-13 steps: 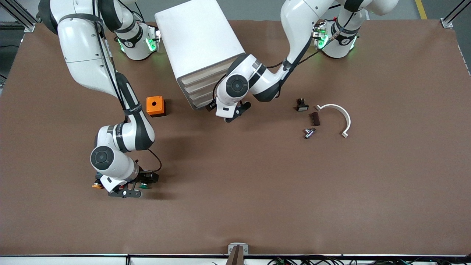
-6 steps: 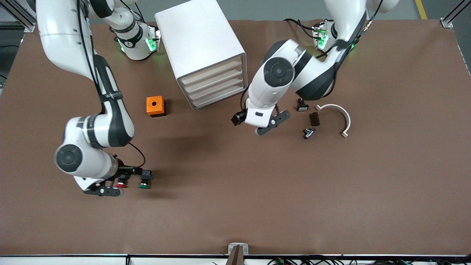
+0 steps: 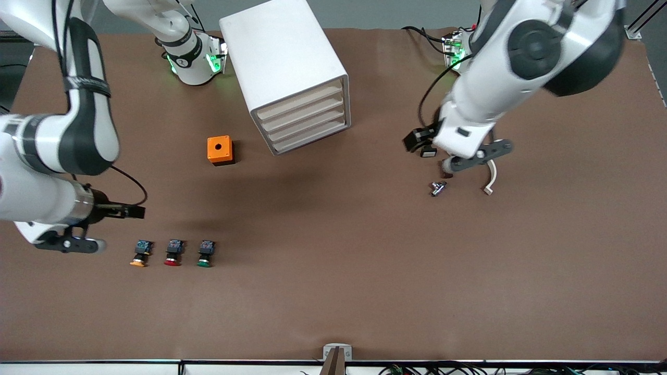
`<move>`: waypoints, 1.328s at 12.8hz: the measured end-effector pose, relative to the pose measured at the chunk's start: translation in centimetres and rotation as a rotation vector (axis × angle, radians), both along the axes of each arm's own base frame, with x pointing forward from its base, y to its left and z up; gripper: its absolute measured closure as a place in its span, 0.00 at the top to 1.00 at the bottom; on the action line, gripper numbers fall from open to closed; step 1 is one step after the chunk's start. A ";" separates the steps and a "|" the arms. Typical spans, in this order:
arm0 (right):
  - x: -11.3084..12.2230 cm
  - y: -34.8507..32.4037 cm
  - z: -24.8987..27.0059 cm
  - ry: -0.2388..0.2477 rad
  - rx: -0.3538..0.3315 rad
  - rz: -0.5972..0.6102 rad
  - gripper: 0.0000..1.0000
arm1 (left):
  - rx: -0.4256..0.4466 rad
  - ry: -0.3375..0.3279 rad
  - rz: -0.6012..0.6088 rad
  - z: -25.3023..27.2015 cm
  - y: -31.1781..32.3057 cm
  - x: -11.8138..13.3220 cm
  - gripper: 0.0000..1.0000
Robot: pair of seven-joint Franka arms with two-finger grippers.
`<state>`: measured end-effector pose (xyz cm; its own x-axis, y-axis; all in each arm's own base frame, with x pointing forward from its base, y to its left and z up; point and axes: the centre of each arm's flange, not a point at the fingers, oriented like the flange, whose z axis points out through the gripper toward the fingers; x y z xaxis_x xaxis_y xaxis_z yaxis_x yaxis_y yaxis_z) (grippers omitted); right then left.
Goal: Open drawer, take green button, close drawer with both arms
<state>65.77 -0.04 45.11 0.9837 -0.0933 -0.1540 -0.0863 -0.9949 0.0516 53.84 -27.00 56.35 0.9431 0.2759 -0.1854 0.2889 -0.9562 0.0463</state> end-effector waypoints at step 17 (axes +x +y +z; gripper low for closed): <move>-3.9 -2.2 10.7 -0.028 -0.013 0.018 1.00 | 0.044 -0.095 -0.251 6.9 25.7 0.5 1.00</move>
